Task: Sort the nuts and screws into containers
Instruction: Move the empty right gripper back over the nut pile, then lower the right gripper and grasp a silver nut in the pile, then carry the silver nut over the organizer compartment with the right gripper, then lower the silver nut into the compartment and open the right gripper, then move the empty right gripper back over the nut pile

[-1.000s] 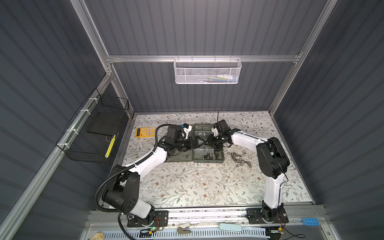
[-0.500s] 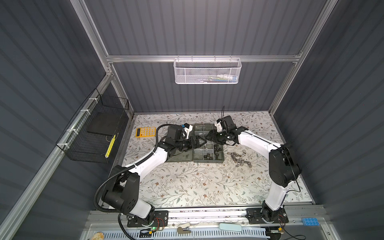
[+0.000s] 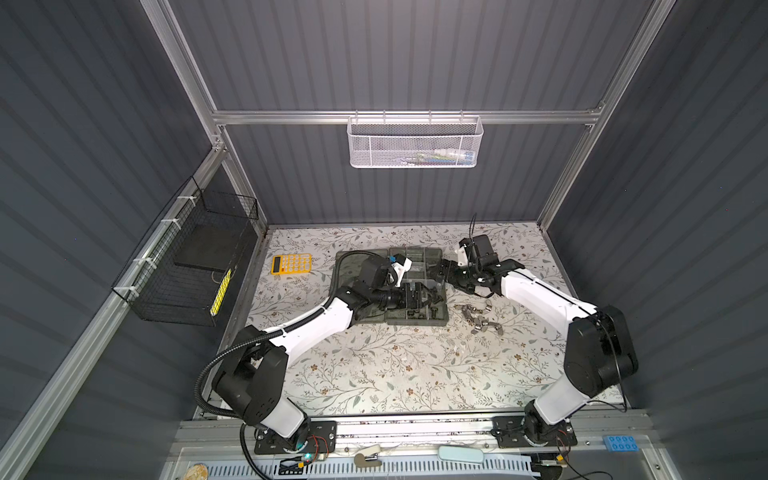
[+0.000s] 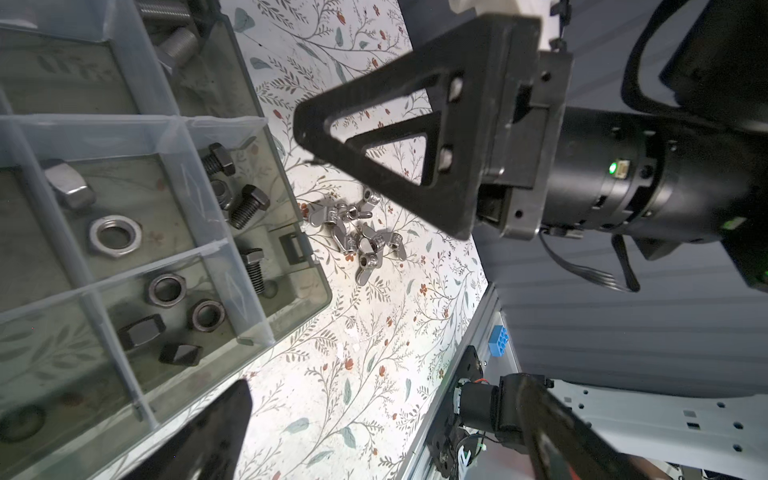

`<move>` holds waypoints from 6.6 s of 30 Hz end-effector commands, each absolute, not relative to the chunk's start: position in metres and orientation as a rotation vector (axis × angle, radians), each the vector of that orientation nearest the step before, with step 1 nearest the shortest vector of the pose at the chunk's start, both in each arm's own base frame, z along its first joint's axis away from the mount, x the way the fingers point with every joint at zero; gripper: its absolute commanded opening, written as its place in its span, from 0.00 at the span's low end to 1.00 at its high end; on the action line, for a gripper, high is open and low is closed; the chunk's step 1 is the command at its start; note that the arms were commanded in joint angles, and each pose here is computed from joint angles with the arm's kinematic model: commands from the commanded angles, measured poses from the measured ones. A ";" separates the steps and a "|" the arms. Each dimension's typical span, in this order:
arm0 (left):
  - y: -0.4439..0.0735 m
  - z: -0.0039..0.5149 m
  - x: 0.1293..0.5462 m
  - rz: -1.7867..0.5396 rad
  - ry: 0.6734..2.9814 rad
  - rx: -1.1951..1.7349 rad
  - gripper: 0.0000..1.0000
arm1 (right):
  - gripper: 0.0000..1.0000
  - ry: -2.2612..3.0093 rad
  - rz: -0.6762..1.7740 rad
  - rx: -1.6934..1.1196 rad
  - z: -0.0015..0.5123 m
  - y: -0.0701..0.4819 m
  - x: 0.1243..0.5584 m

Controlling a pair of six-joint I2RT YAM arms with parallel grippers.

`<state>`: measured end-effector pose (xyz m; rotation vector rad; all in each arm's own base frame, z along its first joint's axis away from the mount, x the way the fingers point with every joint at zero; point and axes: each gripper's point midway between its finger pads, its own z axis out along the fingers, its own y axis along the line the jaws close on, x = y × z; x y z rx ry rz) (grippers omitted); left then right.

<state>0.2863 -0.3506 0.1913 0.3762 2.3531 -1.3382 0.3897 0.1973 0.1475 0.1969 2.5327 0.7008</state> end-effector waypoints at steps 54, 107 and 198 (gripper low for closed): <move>-0.427 0.177 0.271 -1.377 2.359 0.572 1.00 | 0.25 2.885 0.042 0.555 0.013 0.036 0.358; -0.333 0.203 0.331 -1.266 2.331 0.334 1.00 | 0.13 2.404 1.108 0.394 0.155 0.182 0.426; -0.395 0.229 0.349 -1.359 2.250 0.415 1.00 | 0.99 2.534 0.424 0.439 0.138 0.083 0.346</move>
